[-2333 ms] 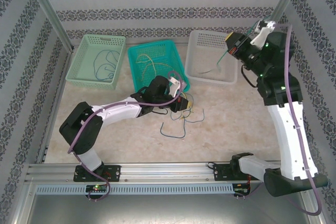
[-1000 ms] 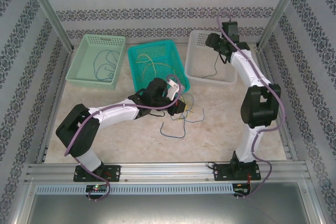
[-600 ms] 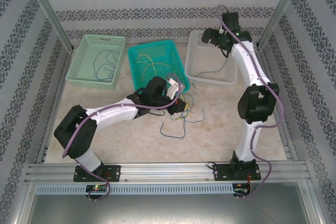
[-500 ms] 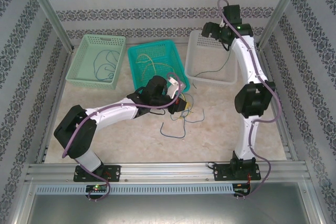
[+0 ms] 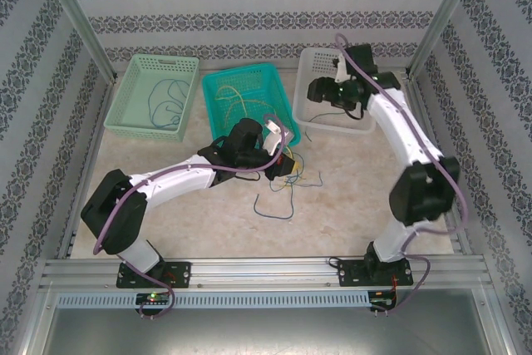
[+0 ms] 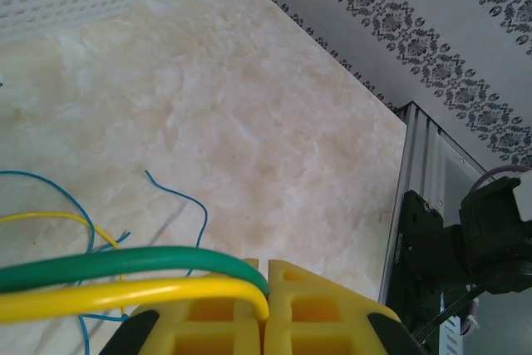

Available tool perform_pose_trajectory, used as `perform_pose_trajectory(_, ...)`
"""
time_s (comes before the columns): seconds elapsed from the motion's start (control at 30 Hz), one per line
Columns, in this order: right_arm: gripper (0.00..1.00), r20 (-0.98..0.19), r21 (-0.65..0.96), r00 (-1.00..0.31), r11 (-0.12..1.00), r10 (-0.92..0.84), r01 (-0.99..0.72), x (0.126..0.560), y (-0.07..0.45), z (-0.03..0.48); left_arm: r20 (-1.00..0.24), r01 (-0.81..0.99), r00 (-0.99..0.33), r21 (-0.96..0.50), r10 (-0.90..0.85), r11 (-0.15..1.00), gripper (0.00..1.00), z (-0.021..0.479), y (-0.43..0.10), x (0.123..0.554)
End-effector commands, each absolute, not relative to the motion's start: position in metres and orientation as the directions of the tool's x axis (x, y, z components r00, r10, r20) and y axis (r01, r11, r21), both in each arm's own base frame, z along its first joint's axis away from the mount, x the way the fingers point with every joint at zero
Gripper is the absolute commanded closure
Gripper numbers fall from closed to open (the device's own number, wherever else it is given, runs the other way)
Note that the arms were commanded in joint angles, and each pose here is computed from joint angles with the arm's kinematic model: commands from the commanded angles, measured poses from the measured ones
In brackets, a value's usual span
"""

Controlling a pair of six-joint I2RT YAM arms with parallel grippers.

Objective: Untangle the cables

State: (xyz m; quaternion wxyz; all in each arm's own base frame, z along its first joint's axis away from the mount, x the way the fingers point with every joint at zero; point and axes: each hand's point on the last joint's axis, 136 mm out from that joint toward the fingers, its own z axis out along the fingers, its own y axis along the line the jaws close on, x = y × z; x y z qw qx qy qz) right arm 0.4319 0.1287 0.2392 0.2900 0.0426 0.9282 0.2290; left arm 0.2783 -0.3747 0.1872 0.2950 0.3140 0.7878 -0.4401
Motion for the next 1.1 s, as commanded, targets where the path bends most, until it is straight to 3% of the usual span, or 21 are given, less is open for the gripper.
perform_pose_trajectory(0.0,0.26,-0.485,0.549,-0.845,0.830,0.225,-0.094,0.396,0.146,0.231,-0.770,0.785,-0.593,-0.488,0.236,0.382,1.00,0.205,-0.379,0.279)
perform_pose_trajectory(0.2,0.30,-0.469,0.625,-0.829,0.778,0.305,-0.068,0.335,0.145,0.202,-0.785,0.783,-0.589,-0.497,0.191,0.373,1.00,0.218,-0.379,0.280)
perform_pose_trajectory(0.43,0.29,-0.591,0.593,-0.785,0.759,0.186,-0.267,0.284,0.169,0.190,-0.802,0.792,-0.578,-0.506,0.151,0.342,1.00,0.243,-0.379,0.277)
perform_pose_trajectory(0.7,0.43,-0.676,0.555,-0.727,0.734,0.124,-0.391,0.258,0.171,0.175,-0.764,0.753,-0.632,-0.567,0.129,0.333,1.00,0.244,-0.374,0.275)
perform_pose_trajectory(1.07,0.35,-0.766,0.513,-0.639,0.658,0.063,-0.551,0.249,0.203,0.191,-0.734,0.729,-0.668,-0.613,0.122,0.303,0.99,0.243,-0.381,0.277)
